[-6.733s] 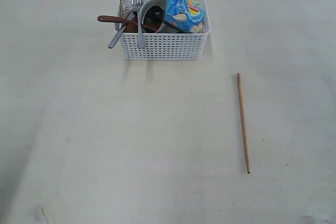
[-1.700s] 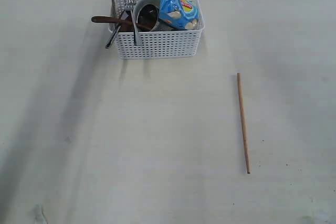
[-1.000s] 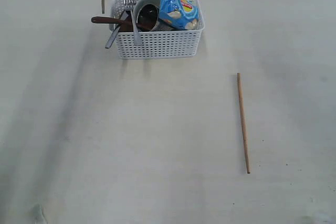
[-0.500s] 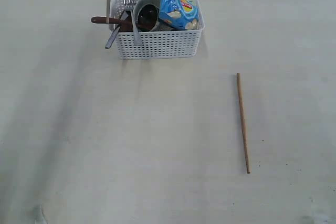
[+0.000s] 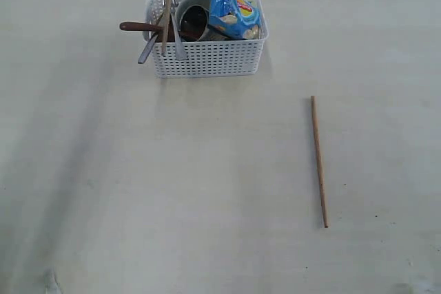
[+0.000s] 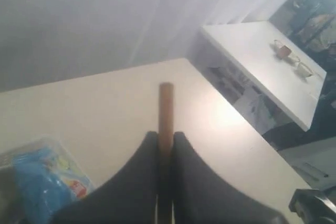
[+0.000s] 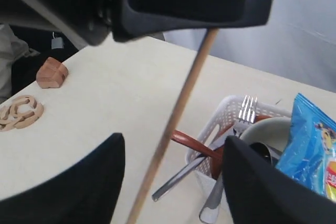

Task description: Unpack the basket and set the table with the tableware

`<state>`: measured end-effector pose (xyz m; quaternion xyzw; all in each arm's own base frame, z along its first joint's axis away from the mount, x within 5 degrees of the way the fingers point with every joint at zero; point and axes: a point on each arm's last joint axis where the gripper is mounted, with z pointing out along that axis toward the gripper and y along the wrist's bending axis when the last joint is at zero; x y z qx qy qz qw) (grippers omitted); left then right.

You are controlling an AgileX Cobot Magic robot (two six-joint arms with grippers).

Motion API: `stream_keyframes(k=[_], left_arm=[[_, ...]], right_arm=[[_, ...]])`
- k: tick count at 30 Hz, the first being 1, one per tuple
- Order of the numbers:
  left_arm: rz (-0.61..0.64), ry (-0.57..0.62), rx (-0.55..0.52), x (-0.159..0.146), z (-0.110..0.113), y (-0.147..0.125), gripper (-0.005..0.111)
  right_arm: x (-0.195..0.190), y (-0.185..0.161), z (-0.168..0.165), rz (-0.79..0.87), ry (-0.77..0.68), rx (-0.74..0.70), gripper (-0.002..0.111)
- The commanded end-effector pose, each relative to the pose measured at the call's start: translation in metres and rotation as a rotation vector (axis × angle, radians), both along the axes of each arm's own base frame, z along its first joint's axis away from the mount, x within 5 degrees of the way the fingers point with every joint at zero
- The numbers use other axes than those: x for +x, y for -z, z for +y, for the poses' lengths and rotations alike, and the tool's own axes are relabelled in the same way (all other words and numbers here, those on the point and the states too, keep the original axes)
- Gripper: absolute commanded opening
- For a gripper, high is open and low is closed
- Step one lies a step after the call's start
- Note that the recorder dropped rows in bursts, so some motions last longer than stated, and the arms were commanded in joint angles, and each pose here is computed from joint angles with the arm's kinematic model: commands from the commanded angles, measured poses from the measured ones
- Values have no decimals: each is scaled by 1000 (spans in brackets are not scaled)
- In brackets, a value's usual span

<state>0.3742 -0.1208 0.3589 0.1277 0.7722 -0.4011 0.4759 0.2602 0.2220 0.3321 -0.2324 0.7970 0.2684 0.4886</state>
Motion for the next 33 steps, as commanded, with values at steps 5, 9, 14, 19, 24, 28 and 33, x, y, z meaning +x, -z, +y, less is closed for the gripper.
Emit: stream_keyframes(k=[5, 9, 14, 19, 24, 28, 33], left_arm=[[-97, 133, -113, -18, -8, -8, 0], [-124, 185, -146, -22, -11, -12, 0], [-124, 187, -147, -22, -11, -12, 0], [-126, 187, -145, -22, -11, -12, 0], [-107, 168, -154, -21, -10, -12, 0], [-85, 138, -158, -19, -9, -11, 15], [-87, 133, -151, -19, -8, -11, 54]], right_arm=[[3, 6, 8, -18, 28, 26, 53], [9, 12, 10, -9, 55, 40, 53], [13, 16, 12, 0, 77, 56, 42], [13, 16, 12, 0, 77, 56, 2], [13, 16, 12, 3, 79, 59, 0], [13, 16, 12, 3, 79, 59, 0], [14, 17, 9, 16, 80, 53, 0]])
